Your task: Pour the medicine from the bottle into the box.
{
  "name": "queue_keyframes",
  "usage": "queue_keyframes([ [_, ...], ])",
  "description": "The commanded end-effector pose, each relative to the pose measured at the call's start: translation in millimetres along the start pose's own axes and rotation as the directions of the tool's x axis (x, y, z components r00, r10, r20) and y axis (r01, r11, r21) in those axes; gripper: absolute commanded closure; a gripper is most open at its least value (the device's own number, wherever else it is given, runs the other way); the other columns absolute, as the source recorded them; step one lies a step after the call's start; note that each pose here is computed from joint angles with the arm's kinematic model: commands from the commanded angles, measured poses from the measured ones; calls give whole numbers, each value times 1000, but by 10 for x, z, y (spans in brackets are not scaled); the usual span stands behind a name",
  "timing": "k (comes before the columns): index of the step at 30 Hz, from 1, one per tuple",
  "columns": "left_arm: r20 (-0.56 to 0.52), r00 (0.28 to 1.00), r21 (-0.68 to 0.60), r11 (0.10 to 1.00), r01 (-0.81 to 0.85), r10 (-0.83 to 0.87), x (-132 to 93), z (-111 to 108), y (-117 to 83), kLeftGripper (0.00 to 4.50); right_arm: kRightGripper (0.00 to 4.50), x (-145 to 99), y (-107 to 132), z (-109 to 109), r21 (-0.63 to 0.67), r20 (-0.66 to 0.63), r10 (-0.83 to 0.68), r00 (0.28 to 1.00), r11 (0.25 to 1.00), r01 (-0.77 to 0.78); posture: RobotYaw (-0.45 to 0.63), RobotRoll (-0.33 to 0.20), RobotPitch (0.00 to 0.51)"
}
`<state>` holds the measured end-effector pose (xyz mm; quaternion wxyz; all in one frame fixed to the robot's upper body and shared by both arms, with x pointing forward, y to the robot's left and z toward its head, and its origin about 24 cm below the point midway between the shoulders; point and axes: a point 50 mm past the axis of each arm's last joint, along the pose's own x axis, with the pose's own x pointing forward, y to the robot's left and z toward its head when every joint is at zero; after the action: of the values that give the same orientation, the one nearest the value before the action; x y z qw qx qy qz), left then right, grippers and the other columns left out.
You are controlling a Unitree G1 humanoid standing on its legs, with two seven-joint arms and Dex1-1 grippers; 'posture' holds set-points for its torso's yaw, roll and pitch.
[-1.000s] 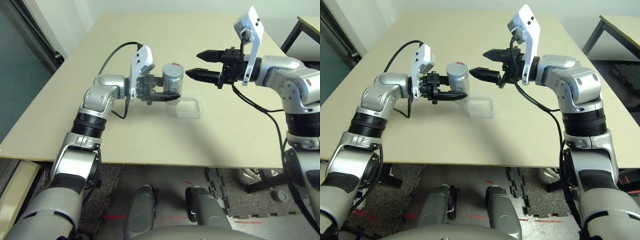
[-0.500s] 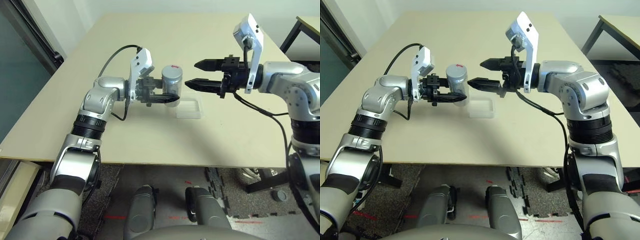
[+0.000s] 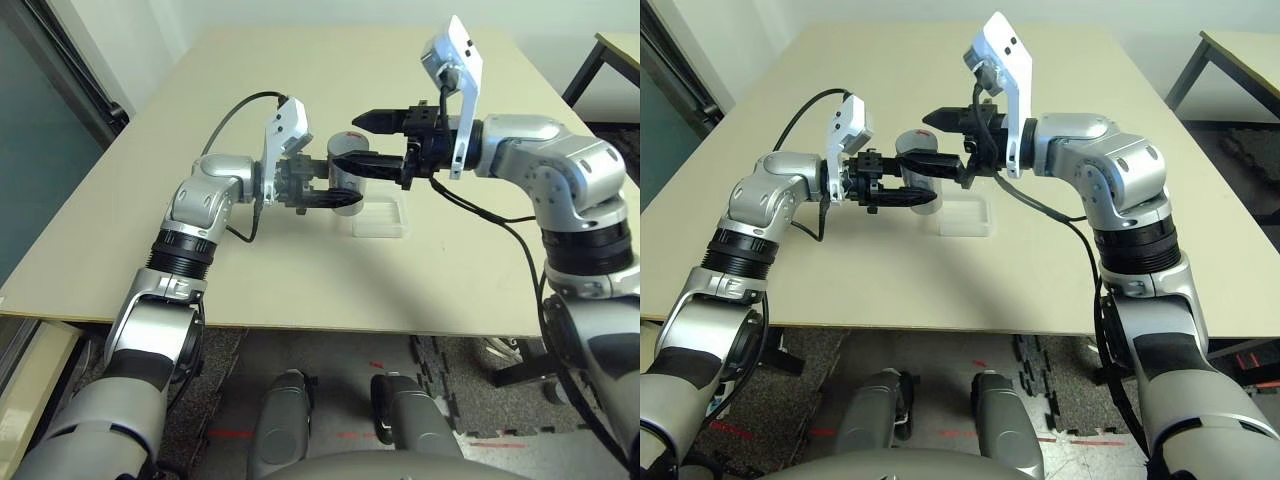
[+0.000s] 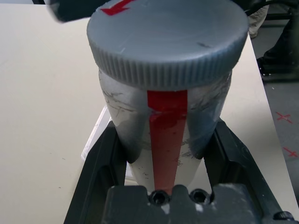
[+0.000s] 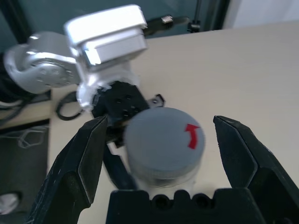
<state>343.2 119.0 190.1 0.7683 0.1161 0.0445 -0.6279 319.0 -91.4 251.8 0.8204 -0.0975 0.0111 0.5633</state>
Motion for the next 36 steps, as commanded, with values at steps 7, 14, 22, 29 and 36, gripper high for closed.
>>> queue_keyframes([
  [7, 5, 1000, 15, 1000, 21, -22, 55, 41, -16, 2036, 0, 93, -57, 24, -36, 3, -35, 999, 999, 35, 68, 0, 97],
  [14, 3, 1000, 11, 1000, 20, -20, 43, 27, -14, 2036, 0, 55, -70, 12, -25, 6, -45, 999, 999, 45, 65, 0, 96],
  [22, -4, 1000, 8, 1000, 9, -9, 13, 8, 6, 2036, 0, -47, -72, 6, -9, 13, -62, 998, 998, 62, 61, 0, 91],
  [29, -9, 1000, 5, 1000, -3, 3, -18, -11, 25, 2036, 0, -142, -61, 6, 4, 14, -77, 997, 997, 77, 57, 0, 87],
  [36, -10, 1000, 3, 1000, -5, 5, -26, -23, 29, 2036, 0, -245, -84, 16, 10, 11, -107, 994, 994, 107, 49, 0, 86],
])
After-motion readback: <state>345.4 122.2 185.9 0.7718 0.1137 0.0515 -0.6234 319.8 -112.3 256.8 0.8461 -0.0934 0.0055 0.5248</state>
